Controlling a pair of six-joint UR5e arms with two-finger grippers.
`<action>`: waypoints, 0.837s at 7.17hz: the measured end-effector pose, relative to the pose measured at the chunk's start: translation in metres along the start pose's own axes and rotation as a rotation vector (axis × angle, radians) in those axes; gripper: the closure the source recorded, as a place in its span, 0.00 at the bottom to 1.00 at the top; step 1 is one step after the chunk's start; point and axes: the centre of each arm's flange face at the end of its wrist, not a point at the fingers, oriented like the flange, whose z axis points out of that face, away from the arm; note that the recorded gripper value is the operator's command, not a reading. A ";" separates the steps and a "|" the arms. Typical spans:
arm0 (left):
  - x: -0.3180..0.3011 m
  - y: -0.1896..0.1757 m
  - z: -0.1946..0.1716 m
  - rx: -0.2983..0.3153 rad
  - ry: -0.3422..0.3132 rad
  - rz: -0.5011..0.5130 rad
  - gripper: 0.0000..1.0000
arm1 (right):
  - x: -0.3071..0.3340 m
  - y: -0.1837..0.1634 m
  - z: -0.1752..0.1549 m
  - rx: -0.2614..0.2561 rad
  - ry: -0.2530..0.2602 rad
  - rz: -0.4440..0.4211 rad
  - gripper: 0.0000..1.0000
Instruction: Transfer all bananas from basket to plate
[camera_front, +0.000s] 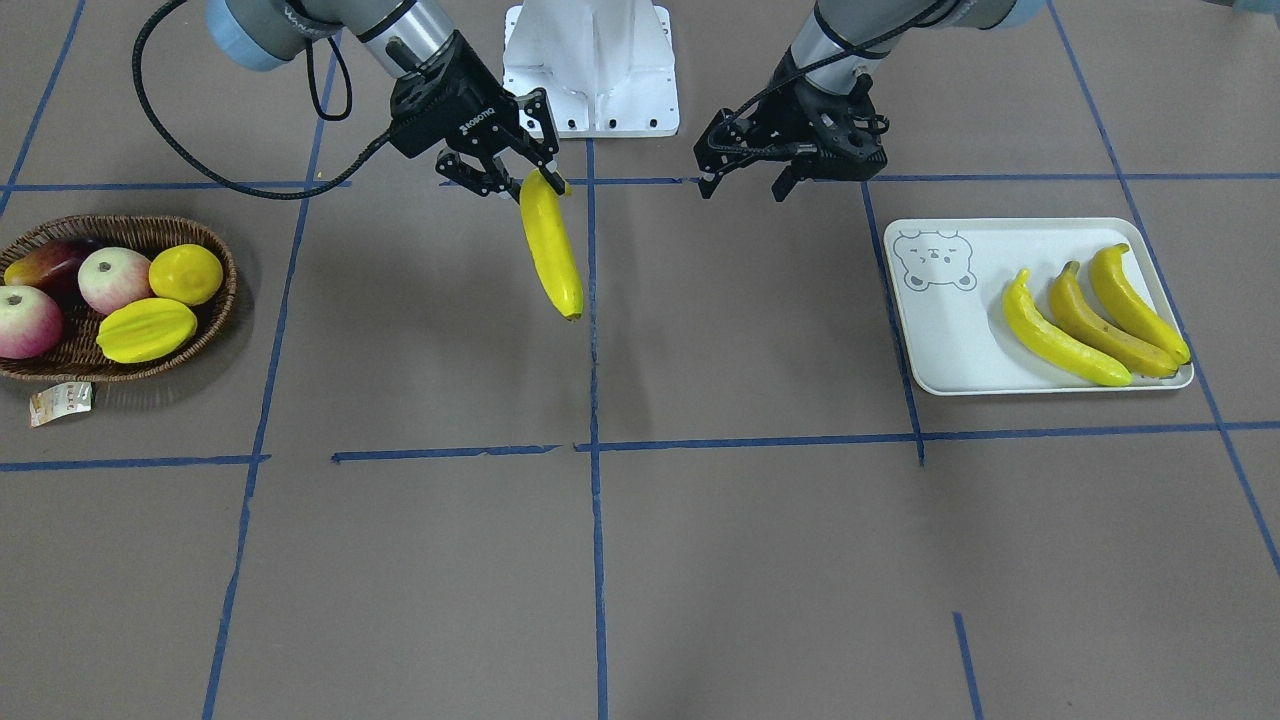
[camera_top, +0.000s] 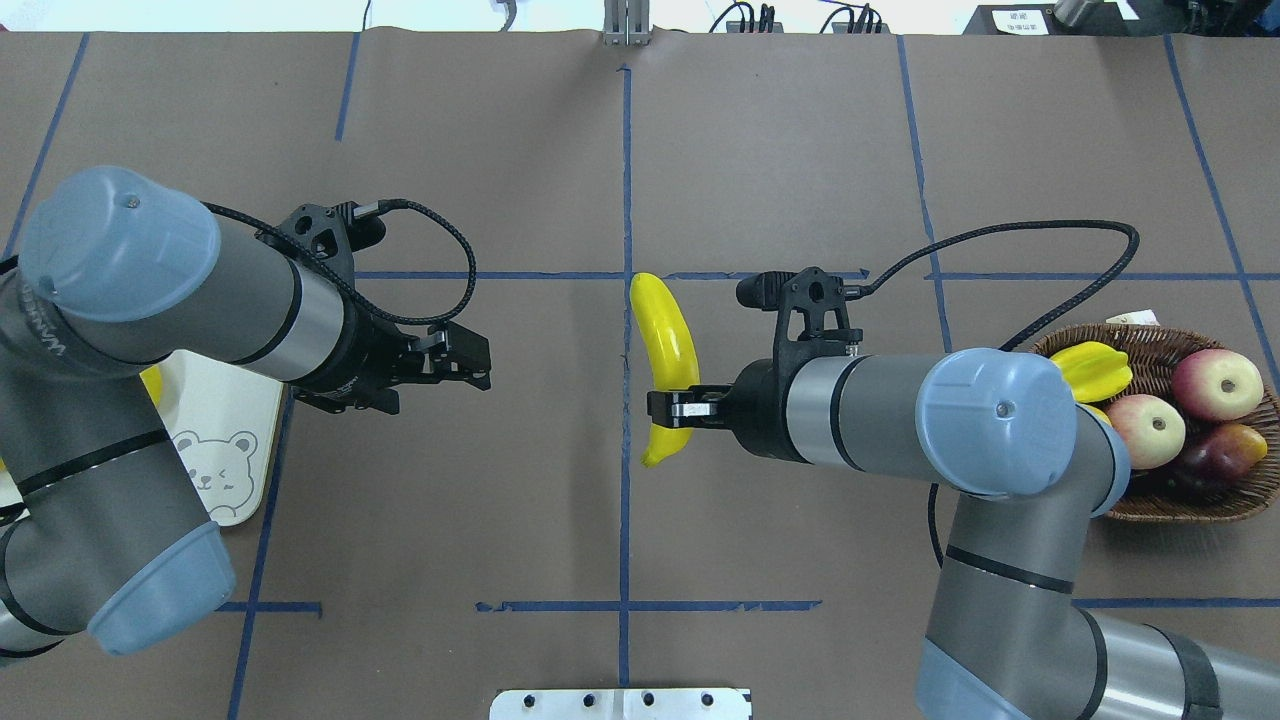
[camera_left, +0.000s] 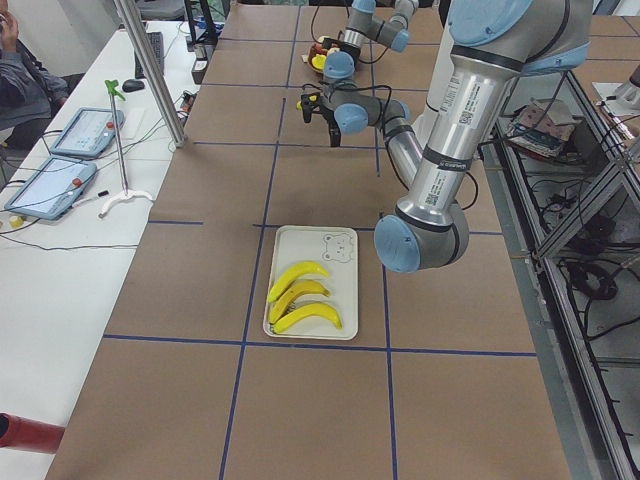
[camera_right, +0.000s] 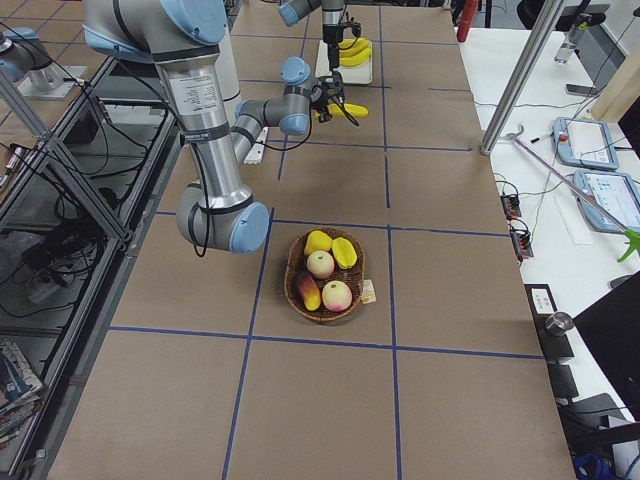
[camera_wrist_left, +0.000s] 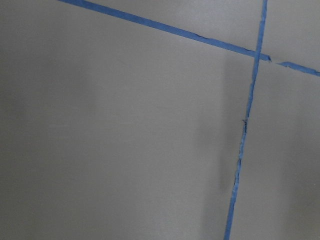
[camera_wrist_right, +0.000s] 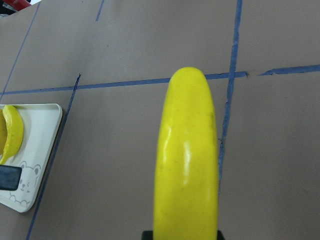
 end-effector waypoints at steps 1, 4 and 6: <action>0.005 -0.001 0.002 0.002 0.021 0.006 0.00 | -0.006 0.001 0.007 0.002 -0.004 0.012 0.76; 0.024 -0.008 0.013 0.007 0.117 -0.057 0.00 | -0.016 0.003 0.016 0.000 -0.015 0.026 0.75; 0.031 -0.009 0.012 0.007 0.155 -0.087 0.00 | -0.022 0.008 0.018 0.008 -0.020 0.032 0.75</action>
